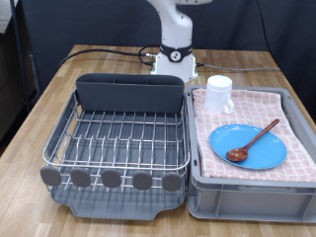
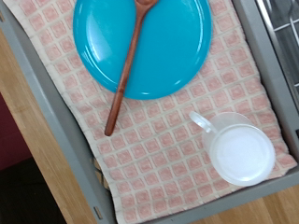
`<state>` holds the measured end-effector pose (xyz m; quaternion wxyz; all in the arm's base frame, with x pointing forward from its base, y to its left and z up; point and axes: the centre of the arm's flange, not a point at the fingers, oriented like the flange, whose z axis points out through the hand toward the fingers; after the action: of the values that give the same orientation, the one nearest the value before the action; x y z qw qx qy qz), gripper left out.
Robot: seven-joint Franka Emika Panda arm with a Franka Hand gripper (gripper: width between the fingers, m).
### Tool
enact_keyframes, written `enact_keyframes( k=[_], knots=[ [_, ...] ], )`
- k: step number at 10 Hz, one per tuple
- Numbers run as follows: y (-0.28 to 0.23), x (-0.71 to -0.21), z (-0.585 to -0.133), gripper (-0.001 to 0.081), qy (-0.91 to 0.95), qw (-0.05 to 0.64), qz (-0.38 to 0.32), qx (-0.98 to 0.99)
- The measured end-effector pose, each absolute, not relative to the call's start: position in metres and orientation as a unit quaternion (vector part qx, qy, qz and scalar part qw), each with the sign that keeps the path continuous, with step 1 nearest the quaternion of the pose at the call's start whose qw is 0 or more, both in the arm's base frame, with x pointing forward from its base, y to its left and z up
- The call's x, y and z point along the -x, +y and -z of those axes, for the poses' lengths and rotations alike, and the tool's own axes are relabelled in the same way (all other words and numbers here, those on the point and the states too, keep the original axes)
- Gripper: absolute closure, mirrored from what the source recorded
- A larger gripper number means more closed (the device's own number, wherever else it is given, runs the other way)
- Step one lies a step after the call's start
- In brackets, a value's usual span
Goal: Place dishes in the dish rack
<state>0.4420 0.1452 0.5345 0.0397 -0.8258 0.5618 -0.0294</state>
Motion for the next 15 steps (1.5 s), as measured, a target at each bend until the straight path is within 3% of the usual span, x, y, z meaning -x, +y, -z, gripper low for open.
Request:
enact_keyframes(
  k=[6,10,15],
  knots=[
    [0.162,-0.479,-0.491,0.0004,0.565,0.042,0.044,0.823],
    [0.162,-0.499,-0.435,0.0004,0.576,0.041,0.039,0.815],
    [0.178,-0.493,-0.399,0.0004,0.557,0.022,0.055,0.828]
  ],
)
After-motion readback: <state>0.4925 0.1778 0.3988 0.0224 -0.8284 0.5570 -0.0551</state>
